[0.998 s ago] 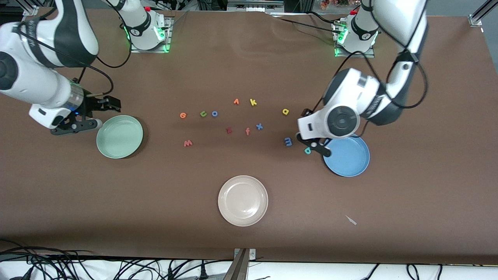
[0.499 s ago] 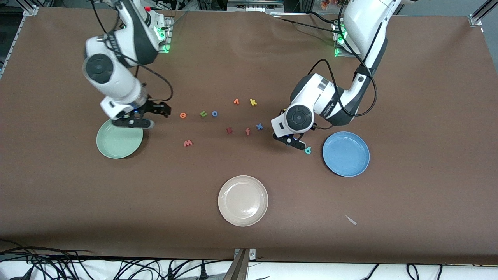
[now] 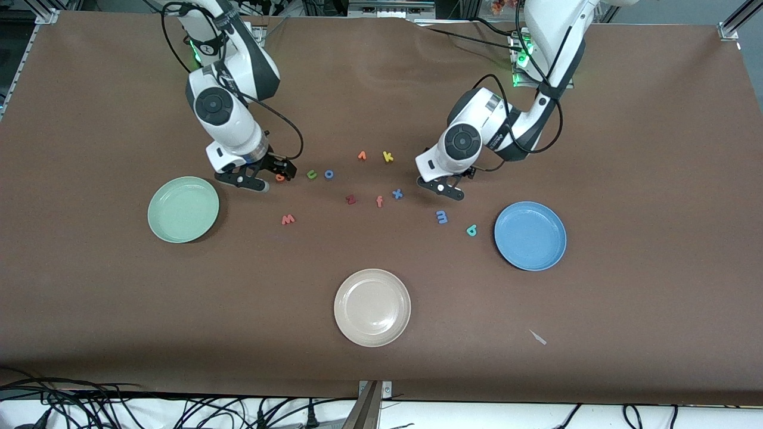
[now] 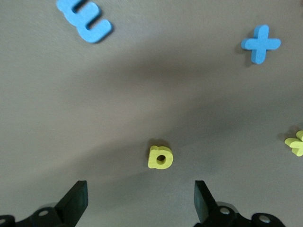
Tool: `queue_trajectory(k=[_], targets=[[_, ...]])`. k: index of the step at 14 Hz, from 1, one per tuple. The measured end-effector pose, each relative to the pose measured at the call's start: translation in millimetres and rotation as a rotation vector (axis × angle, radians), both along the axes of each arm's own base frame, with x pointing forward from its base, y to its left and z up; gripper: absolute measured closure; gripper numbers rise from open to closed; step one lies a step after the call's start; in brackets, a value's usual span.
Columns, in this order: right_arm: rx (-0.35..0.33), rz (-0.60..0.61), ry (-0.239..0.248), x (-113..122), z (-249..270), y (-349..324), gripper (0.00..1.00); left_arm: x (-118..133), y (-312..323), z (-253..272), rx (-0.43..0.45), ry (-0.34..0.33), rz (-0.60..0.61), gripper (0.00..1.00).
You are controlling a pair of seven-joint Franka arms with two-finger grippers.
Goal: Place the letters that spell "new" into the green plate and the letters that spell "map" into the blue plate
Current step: 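Grasp the yellow d with the left gripper while the right gripper lowers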
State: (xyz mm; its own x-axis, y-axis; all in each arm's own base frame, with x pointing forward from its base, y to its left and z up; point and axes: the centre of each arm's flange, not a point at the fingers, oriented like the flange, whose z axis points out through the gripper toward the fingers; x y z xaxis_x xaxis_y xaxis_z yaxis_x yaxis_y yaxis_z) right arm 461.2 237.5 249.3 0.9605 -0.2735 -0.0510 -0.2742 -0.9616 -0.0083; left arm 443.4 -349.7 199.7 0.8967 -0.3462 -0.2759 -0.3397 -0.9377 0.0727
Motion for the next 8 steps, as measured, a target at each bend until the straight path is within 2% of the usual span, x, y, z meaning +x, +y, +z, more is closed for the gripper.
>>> queue_trajectory(k=[3, 4, 5, 8], targets=[[-0.010, -0.047, 0.031, -3, -23, -1, 0.00, -15, 8, -17, -0.006, -0.016, 0.003, 0.10], [-0.014, -0.051, 0.043, -4, -30, -1, 0.00, -18, 8, -20, -0.007, -0.018, 0.002, 0.20], [-0.016, -0.053, 0.053, -5, -37, -2, 0.00, -20, 6, -21, -0.014, -0.027, -0.001, 0.24], [-0.014, -0.055, 0.059, -5, -49, -2, 0.00, -21, 2, -20, -0.025, -0.044, -0.003, 0.24]])
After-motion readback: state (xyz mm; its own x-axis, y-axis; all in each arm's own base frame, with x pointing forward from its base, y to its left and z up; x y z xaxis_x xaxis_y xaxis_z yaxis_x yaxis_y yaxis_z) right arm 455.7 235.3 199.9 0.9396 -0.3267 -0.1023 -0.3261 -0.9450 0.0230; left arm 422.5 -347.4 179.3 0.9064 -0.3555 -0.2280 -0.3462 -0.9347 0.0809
